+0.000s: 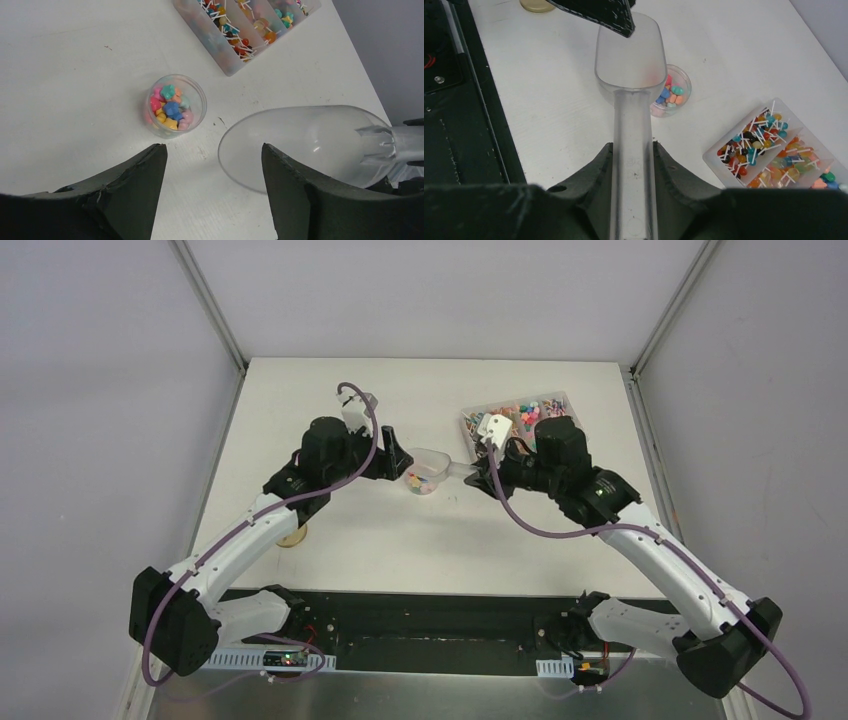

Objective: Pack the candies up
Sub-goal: Adjust the spatula, then scoop the fake candies from the storage box.

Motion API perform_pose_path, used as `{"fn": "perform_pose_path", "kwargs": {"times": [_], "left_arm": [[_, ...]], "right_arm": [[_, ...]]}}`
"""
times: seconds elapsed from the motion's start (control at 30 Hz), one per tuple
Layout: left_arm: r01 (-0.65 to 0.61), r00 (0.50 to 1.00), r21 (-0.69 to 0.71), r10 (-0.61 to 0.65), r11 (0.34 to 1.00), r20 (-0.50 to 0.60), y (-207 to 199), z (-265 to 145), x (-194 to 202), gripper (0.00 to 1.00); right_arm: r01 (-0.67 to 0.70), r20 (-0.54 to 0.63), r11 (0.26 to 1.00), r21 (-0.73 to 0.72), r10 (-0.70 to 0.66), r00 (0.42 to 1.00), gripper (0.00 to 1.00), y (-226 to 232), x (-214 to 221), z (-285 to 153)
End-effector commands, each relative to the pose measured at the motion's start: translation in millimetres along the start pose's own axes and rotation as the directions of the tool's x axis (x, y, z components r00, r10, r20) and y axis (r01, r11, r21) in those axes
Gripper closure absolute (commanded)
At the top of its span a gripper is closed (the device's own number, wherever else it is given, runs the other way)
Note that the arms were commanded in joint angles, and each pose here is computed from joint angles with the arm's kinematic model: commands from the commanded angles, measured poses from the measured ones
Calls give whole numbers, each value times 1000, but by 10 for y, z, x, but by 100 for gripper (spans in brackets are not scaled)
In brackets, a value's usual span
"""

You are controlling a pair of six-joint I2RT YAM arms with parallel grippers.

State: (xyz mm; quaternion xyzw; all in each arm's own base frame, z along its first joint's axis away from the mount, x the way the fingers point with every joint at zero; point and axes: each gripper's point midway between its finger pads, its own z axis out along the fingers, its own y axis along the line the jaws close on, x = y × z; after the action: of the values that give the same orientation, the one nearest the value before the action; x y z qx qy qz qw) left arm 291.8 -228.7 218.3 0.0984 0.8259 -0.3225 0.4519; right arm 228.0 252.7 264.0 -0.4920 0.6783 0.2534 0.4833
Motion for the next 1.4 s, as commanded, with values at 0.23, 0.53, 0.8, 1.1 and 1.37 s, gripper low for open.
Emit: {"fn": "perform_pose_path", "kwargs": {"times": [0.23,0.53,0.8,1.1,1.37], "left_arm": [[-115,988,-34,118,993,99,0,-301,-229,13],[-183,975,-95,193,979,113,125,-439,-202,1],[-207,971,-134,220,969,93,245,-444,-102,1],[-230,967,-130,242,964,82,249,-449,-81,1],[-239,963,-114,250,964,97,204,-482,-110,1]], "right_arm": [[-47,-191,925,378,127,973,100,-1157,278,-377],[-6,-445,794,608,347,826,100,-1834,789,-768],[74,-574,737,672,454,681,100,-2108,1114,-840],[87,-612,725,684,504,609,100,-2256,1404,-793],[33,-597,759,650,484,639,100,-2391,1653,-440]]}}
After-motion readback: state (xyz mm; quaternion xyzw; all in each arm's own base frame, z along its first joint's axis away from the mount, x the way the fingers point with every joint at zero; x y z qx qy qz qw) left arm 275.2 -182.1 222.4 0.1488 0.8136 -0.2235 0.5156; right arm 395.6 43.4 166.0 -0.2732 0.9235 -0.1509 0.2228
